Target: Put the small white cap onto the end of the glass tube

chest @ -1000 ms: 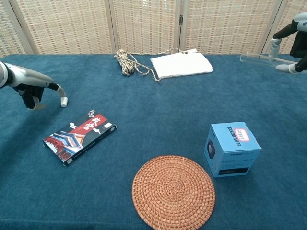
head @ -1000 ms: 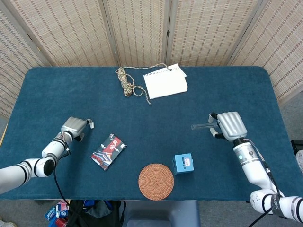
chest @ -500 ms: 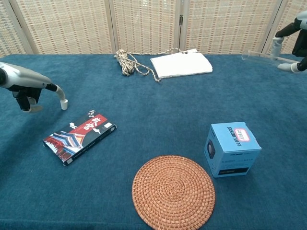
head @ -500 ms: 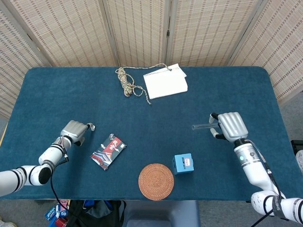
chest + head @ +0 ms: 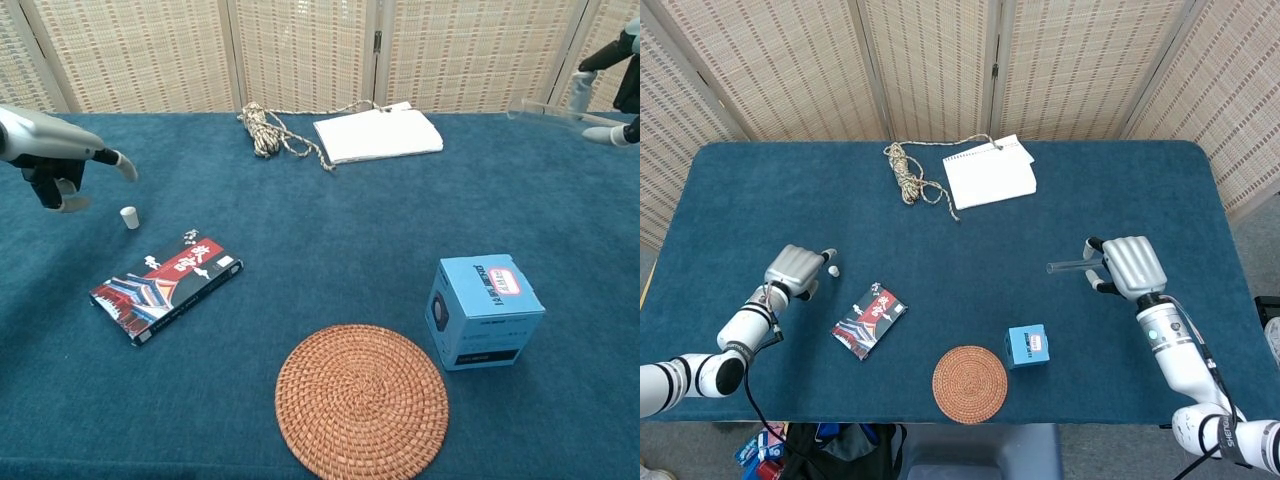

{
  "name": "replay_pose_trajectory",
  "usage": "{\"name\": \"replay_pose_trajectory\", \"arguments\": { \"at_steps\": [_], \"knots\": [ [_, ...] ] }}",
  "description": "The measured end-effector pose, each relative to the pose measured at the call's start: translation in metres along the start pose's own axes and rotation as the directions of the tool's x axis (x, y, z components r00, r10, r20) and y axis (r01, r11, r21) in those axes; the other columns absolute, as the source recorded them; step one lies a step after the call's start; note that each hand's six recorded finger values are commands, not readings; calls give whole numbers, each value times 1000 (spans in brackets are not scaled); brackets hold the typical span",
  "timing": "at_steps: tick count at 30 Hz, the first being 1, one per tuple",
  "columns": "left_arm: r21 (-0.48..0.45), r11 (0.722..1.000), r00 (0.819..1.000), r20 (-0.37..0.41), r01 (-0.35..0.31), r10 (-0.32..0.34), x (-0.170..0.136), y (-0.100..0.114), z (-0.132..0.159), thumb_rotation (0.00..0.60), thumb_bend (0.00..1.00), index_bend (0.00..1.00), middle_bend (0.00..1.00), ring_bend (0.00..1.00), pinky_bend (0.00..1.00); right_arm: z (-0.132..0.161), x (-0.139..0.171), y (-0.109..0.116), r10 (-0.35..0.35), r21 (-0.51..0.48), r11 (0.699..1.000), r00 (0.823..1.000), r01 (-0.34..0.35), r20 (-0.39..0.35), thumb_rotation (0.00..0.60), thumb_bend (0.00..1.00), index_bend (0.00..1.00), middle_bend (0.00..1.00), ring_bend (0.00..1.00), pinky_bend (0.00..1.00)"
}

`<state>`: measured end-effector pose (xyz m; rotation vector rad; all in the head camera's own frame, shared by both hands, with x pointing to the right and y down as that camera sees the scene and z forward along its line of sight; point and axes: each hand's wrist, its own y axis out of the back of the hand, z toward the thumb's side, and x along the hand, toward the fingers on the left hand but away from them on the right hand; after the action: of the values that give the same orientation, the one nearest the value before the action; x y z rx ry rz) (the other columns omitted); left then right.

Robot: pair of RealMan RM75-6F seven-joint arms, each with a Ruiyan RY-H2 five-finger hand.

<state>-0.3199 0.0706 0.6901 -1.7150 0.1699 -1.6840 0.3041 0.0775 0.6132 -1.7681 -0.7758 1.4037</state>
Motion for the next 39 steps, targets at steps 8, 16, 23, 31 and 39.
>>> {"name": "replay_pose_trajectory", "arguments": {
  "at_steps": [8,16,23,31,39],
  "knots": [
    [-76,990,993,-15,-122,121,3,11,-6,600,361,187,67,40,28,-2,4,1,-9,1,1000,1000,9,5,600,573,858,1000,1000,1000],
    [-166,970,984,0,-176,178,14,7,-7,600,349,327,0,0,0,-3,5,-1,-5,-2,1000,1000,5,8,600,573,858,1000,1000,1000],
    [-149,973,984,-3,-177,178,27,-7,-6,600,314,356,0,0,0,-3,5,-4,5,-7,1000,1000,-5,9,600,573,858,1000,1000,1000],
    [-124,977,984,-5,-176,176,35,-22,-2,600,288,349,0,0,0,-4,3,-7,18,-8,1000,1000,-18,11,600,573,858,1000,1000,1000],
    [-129,976,984,-9,-177,177,41,-27,2,600,288,387,0,0,0,-4,2,-8,22,-6,1000,1000,-22,11,600,573,857,1000,1000,1000]
  ]
}}
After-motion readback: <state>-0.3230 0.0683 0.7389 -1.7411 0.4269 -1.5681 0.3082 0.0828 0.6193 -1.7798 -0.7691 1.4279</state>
